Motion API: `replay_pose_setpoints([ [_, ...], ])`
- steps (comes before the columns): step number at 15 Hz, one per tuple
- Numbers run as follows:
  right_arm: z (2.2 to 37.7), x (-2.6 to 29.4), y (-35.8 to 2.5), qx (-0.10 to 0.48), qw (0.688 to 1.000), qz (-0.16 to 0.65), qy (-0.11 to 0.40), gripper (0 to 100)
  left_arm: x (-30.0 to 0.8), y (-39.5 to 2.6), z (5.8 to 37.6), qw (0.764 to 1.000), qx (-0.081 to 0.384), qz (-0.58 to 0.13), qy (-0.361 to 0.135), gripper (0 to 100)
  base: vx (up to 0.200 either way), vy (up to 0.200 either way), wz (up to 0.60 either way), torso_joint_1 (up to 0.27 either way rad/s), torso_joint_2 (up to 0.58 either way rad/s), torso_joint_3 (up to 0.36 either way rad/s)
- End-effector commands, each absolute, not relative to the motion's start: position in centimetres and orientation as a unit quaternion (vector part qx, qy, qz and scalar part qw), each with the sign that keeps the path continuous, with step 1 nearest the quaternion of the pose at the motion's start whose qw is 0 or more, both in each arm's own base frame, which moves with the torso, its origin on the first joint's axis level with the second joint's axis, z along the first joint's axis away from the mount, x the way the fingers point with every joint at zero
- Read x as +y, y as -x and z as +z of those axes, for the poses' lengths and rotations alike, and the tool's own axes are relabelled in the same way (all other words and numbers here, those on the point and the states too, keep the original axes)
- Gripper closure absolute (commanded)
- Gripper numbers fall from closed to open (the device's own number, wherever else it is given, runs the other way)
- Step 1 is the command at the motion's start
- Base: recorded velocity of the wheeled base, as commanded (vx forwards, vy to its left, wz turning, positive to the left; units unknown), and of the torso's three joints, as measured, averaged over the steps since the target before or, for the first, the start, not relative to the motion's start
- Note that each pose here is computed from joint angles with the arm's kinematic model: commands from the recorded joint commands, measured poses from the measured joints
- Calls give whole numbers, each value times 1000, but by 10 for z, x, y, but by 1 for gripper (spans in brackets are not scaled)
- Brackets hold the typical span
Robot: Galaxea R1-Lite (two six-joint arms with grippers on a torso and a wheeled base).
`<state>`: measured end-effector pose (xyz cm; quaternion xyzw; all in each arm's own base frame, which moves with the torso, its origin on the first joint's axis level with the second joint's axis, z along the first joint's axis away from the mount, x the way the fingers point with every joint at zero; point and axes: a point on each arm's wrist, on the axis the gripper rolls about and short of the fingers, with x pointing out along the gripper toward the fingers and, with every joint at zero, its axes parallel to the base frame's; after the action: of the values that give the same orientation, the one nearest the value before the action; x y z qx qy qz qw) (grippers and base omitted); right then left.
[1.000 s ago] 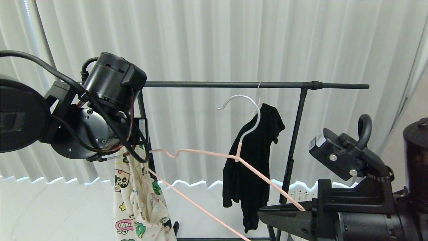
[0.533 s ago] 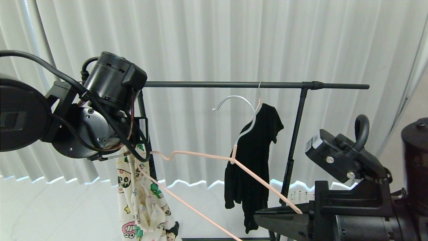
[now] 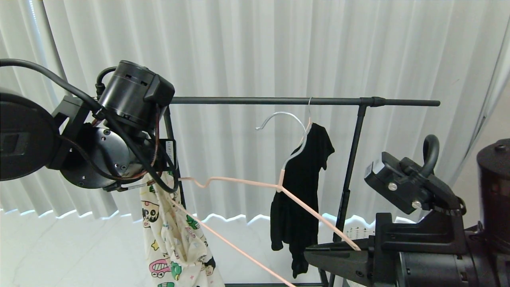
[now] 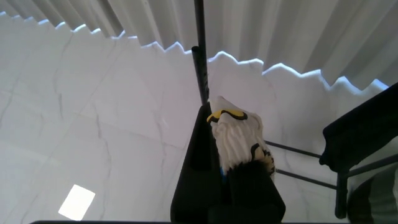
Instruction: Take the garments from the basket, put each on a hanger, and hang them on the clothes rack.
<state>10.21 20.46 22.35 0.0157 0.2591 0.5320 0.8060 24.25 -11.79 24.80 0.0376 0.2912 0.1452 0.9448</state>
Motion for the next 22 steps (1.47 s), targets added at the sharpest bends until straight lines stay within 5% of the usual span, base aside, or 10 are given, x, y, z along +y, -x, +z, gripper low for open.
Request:
replay_pose_setpoints([
  [1, 220, 210, -110, 259, 811, 525, -17, 100, -118, -241, 250, 946, 288, 143, -36, 100, 0, 0, 0, 0, 0, 0],
  [9, 214, 239, -128, 250, 822, 512, -23, 100, -146, -227, 264, 960, 267, 84, -27, 100, 0, 0, 0, 0, 0, 0],
  [16, 208, 263, -137, 243, 825, 510, -30, 100, -186, -179, 301, 962, 250, -104, 46, 100, 0, 0, 0, 0, 0, 0],
  [22, 209, 270, -142, 241, 839, 486, -41, 100, -192, -167, 300, 959, 251, -127, 35, 100, 0, 0, 0, 0, 0, 0],
])
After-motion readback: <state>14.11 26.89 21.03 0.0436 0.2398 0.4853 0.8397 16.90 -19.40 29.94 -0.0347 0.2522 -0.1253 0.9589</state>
